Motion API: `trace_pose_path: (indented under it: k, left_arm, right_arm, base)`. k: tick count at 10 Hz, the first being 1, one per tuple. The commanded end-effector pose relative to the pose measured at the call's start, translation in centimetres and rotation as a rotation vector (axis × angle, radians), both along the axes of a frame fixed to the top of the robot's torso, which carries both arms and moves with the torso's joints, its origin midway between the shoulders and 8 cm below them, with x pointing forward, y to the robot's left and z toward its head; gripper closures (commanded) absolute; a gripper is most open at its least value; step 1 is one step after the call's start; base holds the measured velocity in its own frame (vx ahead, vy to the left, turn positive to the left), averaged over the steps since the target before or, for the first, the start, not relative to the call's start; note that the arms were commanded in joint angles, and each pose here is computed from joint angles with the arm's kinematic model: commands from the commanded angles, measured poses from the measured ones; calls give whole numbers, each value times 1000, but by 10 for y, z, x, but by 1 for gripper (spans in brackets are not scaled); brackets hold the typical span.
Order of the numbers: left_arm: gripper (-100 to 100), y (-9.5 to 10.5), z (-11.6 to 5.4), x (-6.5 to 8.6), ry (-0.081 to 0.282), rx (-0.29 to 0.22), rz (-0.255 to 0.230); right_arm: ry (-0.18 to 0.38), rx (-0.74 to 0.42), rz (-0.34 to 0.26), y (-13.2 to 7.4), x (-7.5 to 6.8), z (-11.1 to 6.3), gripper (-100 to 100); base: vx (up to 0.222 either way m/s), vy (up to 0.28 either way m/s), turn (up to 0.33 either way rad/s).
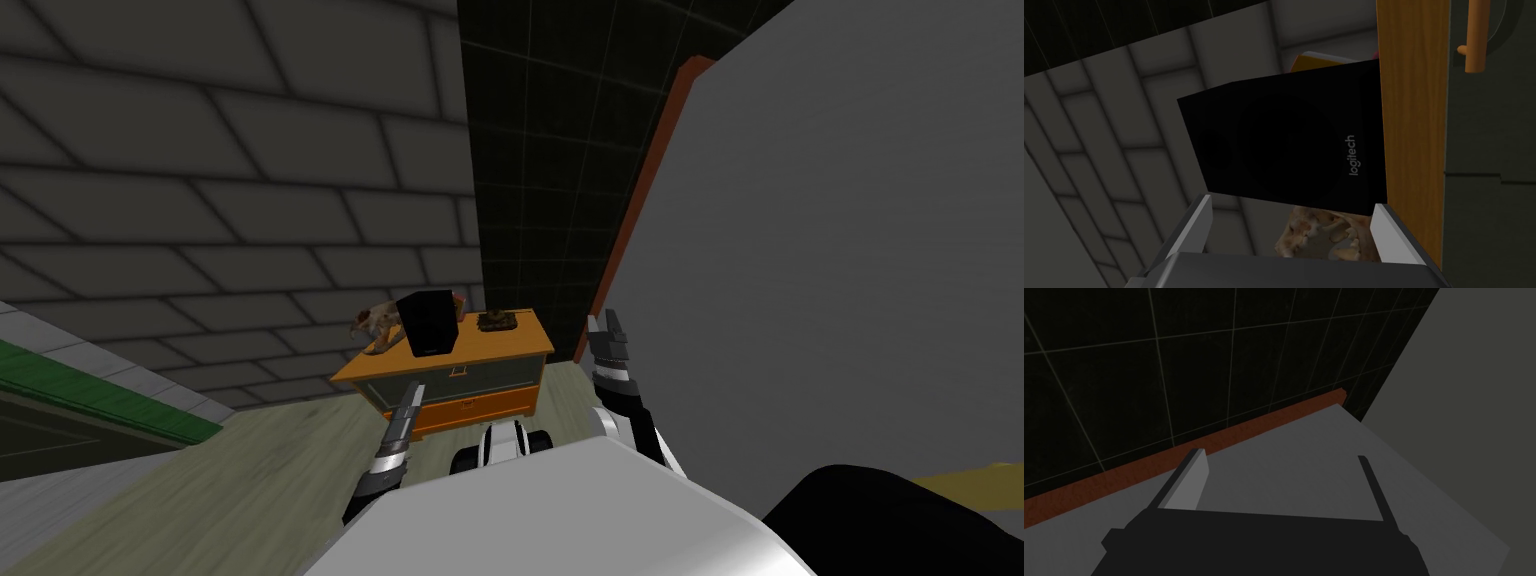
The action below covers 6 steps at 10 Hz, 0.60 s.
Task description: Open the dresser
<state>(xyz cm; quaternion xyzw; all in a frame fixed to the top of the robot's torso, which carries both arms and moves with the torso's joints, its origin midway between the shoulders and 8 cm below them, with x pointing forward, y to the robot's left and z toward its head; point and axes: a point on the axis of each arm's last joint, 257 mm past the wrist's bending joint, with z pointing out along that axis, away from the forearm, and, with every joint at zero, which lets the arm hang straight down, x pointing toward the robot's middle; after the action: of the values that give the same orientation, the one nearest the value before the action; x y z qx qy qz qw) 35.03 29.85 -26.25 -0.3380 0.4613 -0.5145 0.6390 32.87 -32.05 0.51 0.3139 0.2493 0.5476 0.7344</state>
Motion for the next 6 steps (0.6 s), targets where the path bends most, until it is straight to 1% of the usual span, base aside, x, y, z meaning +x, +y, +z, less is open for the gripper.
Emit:
trace_pose_path:
  k: [1,3,4,6]
  left_arm:
    - [-100,0,-17,-7,22,-3,-1]
    - [-100,-2,-33,-15,36,-8,-5]
    - [-100,-1,-39,-17,51,-9,-2]
    - [-100,-2,-50,-22,66,-14,-3]
  right_arm:
    - [0,0,0,0,0,0,0]
    - [0,0,0,0,0,0,0]
    - [0,0,0,0,0,0,0]
    - [0,0,0,0,0,0,0]
  base:
    - [65,-17,-5]
    - [73,-21,-18]
    - [63,-15,-5]
    - [52,-5,-10]
